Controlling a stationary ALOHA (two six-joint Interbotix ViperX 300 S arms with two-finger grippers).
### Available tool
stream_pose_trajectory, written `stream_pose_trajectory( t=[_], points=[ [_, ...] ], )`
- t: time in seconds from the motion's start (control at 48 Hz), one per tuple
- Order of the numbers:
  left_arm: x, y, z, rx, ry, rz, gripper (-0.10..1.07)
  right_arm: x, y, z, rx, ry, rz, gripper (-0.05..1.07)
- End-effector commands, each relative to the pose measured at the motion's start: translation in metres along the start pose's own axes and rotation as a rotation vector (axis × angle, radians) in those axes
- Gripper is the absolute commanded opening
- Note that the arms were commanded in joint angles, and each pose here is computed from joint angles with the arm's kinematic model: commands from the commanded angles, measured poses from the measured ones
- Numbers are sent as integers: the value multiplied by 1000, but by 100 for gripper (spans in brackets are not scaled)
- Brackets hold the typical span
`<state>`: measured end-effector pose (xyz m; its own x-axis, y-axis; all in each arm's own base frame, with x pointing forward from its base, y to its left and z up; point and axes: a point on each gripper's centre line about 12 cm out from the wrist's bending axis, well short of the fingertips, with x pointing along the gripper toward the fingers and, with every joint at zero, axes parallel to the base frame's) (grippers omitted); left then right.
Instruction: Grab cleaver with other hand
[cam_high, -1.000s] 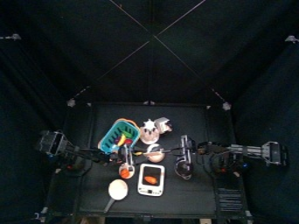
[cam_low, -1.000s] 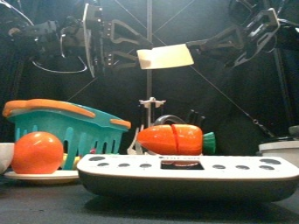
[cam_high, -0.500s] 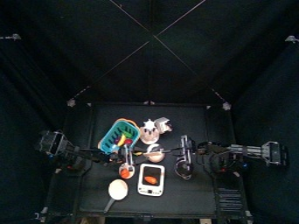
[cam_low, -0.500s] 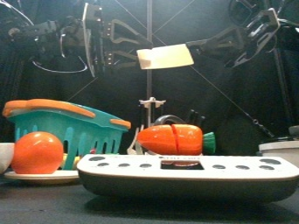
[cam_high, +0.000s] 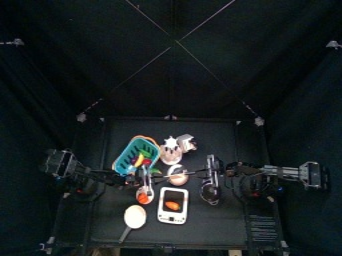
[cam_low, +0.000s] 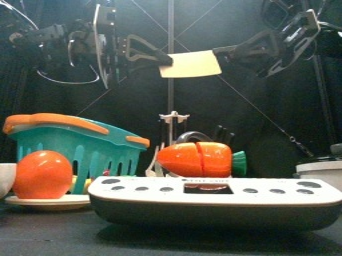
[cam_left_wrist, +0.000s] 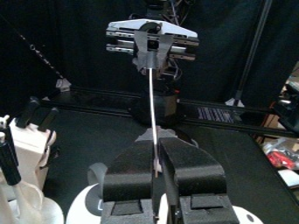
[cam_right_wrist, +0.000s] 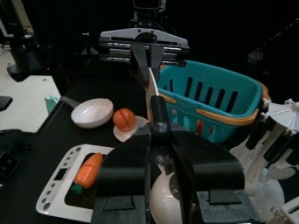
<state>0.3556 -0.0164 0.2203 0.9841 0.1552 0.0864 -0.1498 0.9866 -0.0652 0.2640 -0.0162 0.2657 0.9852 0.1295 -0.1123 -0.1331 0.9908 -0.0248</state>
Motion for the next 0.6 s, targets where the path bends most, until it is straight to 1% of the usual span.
stream_pose_trajectory(
  t=[0.0, 0.104, 0.396, 0.5, 0.583],
  points=[
    [2, 1, 9, 0, -33, 0, 37, 3, 0, 6, 1, -15, 5, 55],
    [2, 1, 9, 0, -33, 0, 37, 4, 0, 5, 4, -10, 5, 61],
    [0, 1, 6, 2, -26, 0, 37, 0, 3, 2, -8, -3, 12, 90],
    [-1, 0, 6, 2, -26, -4, 37, -2, 4, 0, -10, -3, 12, 96],
    [-1, 0, 6, 6, -25, -8, 37, -5, 5, -1, -7, -4, 11, 96]
  ],
)
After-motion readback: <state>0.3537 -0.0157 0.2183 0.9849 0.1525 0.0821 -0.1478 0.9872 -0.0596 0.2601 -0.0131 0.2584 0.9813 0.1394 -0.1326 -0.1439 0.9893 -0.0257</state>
